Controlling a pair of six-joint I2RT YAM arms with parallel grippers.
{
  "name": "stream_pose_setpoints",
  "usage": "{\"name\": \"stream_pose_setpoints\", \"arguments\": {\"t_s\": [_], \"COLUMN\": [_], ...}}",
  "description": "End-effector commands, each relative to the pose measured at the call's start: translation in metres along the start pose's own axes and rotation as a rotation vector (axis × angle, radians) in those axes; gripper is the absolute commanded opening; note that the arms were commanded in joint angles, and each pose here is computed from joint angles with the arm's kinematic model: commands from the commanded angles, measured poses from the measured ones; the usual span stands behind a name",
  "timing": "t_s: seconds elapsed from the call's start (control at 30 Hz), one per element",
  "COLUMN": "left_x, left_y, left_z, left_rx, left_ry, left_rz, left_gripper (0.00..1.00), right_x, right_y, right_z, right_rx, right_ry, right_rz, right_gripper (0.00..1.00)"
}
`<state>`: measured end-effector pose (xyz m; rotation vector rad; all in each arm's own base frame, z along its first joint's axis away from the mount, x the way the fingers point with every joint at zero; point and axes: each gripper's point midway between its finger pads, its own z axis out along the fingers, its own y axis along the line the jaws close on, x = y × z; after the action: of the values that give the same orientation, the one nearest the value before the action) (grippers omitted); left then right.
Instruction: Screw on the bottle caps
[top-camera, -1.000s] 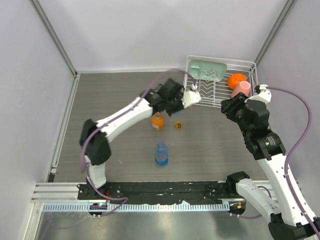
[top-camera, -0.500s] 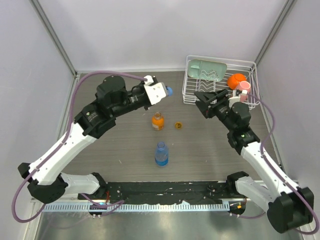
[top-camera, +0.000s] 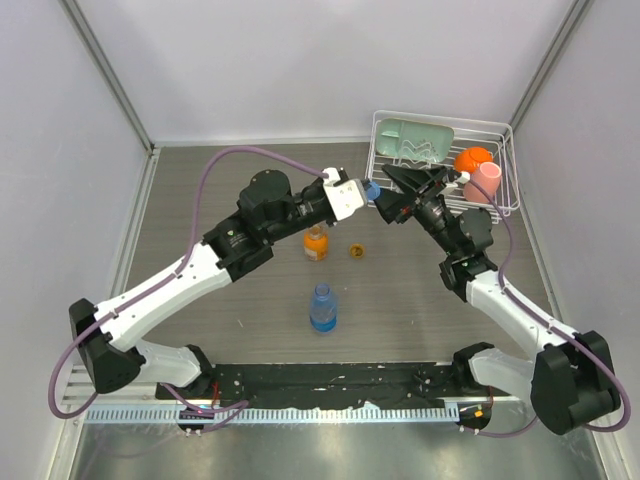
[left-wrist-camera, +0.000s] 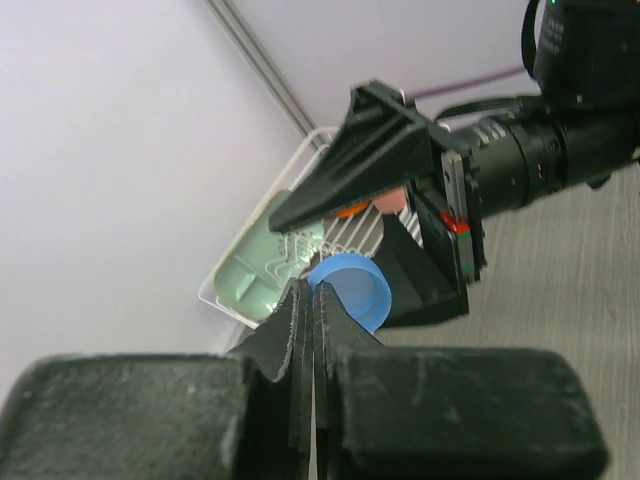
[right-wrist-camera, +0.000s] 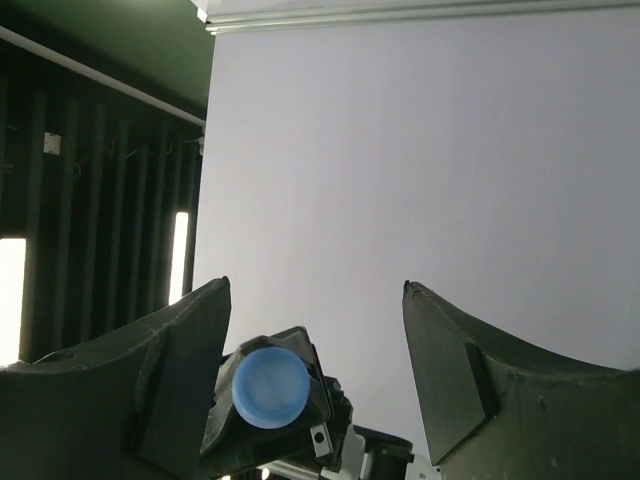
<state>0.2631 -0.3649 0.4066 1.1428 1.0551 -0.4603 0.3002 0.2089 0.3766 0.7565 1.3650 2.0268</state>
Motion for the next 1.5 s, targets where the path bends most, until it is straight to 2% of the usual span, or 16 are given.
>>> {"name": "stream_pose_setpoints", "arguments": {"t_s": [0.0,0.23,0.63,1.03,1.47], "left_x": [-0.041,-0.029,-0.013,-0.007,0.003], "left_y": [0.023,0.021,0.013,0.005,0.004], "left_z": [0.004,0.012,0.017,0.019,0.018], "left_rx": [-0.087,-0.107,-0.113,-0.112,-0.132], "left_ry": [-0.139,-0.125,-0.096,-0.079,-0.068], "left_rz": [0.050,0.067,0.060,0.059,0.085], "left_gripper": [0.00,0.00,0.00,0.00,0.00], "right_x": [0.021,0.031,0.034,0.035,0.035], "right_y": [0.029,0.036,0.045,0.051,0.053], "right_z": [-0.001,0.000,-0.004,-0.005,-0.007], "right_rx": [-0.105,-0.136,-0.168,-0.173,-0.181], "right_ry": [0.093,0.128,0.107,0.087,0.086], "right_rz": [0.034,0.035,-0.009,-0.073,-0.070], "right_gripper": [0.75,0.75,0.71,0.60,0.42]}}
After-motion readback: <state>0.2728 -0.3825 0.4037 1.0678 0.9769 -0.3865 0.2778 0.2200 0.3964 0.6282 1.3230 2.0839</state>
